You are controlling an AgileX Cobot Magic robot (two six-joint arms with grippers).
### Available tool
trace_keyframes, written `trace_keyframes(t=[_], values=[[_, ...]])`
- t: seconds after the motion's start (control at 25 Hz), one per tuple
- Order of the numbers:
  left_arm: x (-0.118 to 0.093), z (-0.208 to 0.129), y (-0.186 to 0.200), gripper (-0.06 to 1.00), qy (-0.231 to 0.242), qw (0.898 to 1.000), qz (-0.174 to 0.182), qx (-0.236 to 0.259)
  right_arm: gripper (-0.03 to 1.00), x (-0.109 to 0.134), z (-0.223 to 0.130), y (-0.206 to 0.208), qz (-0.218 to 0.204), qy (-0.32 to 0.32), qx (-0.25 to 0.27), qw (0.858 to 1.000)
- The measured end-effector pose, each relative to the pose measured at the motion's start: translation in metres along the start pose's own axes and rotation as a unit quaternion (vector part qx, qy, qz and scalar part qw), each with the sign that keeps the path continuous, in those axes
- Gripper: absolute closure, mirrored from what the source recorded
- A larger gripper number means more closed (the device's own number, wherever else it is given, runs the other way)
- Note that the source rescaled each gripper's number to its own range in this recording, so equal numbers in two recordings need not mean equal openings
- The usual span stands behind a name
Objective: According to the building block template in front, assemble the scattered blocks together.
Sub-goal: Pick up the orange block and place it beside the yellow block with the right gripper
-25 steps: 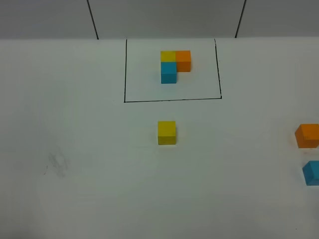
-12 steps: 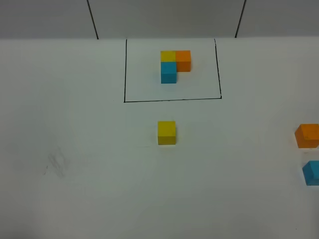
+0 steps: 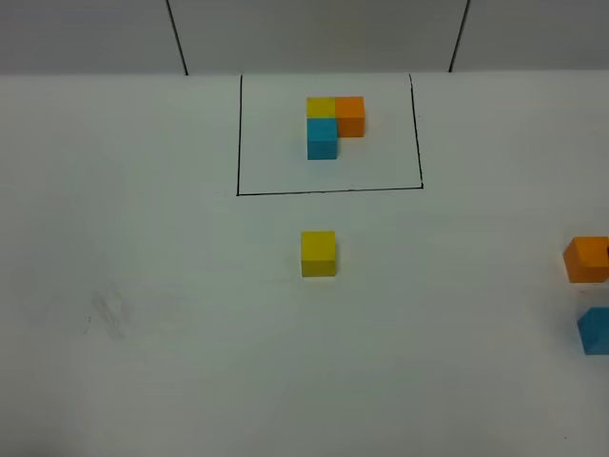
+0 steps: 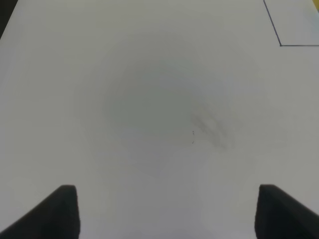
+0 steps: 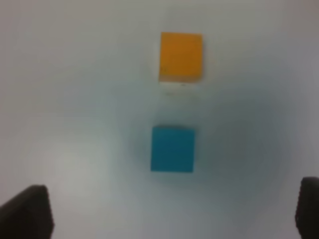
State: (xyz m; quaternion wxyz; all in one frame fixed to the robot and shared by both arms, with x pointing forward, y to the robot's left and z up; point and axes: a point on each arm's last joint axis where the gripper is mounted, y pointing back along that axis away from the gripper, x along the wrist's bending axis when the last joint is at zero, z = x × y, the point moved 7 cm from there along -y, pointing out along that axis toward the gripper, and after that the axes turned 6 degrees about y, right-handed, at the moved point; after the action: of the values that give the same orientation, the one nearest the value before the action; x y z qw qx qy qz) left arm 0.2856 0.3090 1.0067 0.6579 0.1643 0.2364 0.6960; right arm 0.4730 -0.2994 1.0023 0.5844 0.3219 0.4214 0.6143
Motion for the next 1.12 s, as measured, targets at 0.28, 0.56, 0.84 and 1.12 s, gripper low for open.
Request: trace_keyframes(t=[0.28,0.56,0.84,1.12], values=[[0.000,0.000,0.000,0.41,0.000,1.000,0.000,0.000,-0.03,-0.007,0.047,-0.062,-0.006,0.015,0.048,0.999],[0.000,0.000,0.000,0.41,0.000,1.000,0.000,0.000,-0.02,-0.025,0.046,-0.114,0.002,-0.012,0.080,0.997],[0.000,0.000,0.000,0.41,0.000,1.000,0.000,0.000,0.00,-0.022,0.042,-0.141,0.014,-0.014,0.097,0.995],[0.000,0.000,0.000,0.41,0.001,1.000,0.000,0.000,0.02,-0.023,0.034,-0.171,0.018,-0.017,0.119,0.993]])
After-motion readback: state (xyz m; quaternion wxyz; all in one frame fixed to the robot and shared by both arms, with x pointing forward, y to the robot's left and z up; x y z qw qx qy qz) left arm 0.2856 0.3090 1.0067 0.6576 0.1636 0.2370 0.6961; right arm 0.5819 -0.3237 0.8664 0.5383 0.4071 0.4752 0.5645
